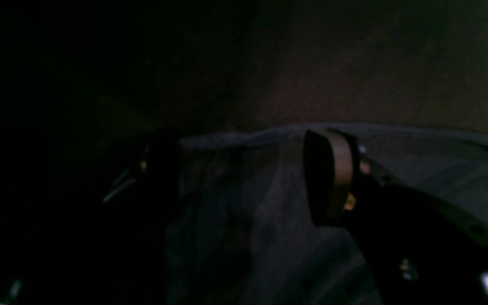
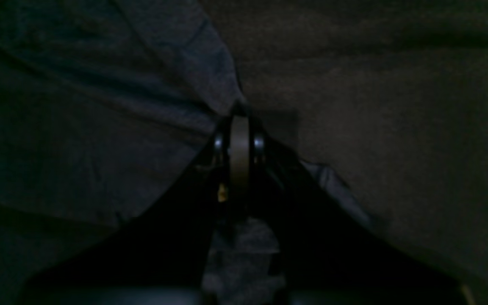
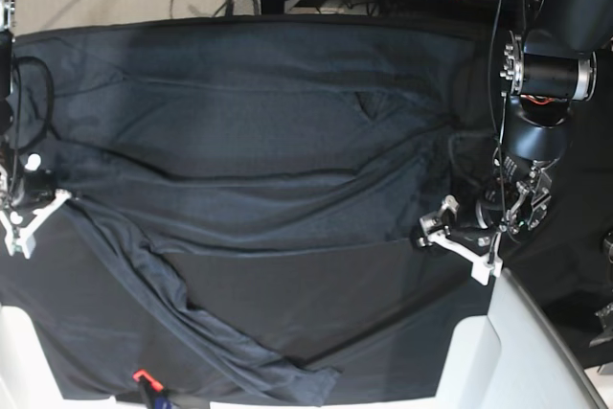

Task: Fold the T-shirt properly
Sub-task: 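Grasp the shirt side with the left gripper and drag it toward the hem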

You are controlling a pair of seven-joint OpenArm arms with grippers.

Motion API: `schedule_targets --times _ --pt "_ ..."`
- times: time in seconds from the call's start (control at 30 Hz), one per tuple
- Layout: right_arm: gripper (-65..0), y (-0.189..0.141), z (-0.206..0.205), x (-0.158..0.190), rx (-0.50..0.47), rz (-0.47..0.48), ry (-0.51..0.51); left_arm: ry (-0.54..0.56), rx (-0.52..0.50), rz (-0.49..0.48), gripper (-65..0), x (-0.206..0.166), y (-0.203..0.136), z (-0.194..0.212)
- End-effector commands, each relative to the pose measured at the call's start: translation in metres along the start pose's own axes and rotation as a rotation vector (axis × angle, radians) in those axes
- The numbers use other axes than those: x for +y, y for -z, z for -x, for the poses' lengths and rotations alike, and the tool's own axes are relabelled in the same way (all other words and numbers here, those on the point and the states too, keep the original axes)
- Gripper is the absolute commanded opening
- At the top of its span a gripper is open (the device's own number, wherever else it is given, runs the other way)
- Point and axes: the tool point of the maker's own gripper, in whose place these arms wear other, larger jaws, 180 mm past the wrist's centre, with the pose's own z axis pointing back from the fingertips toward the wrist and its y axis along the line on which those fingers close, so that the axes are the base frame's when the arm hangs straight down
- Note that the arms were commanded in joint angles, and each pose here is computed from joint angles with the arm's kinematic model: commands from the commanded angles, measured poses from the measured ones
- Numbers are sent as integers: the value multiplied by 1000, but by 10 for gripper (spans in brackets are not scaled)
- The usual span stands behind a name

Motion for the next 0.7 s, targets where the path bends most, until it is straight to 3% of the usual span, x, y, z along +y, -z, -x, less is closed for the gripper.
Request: schedule_targets --times 0.0,0.07,0.13,0.27,0.3,0.57,0.67 --pt "-650 -8 -24 -9 -58 15 -1 5 -19 17 -234 -8 -1 -14" --pt "-650 -8 -24 -9 -58 15 -1 6 -22 18 -237 -8 -2 -15" --pt "-650 -8 -24 -9 -58 15 -1 5 -49 18 -293 -8 -2 -20" --pt "-650 -8 -24 -9 -60 15 -1 1 -160 7 -604 -3 -4 -38" --pt "-650 -9 -25 -9 -64 14 -2 -8 -172 -1 -650 1 -4 -38" --pt "-650 -10 -35 -8 -104 14 -2 32 -278 54 -650 -28 -14 -85" --pt "-650 -10 -40 -9 -142 15 -1 56 -273 78 -650 -39 -20 -95"
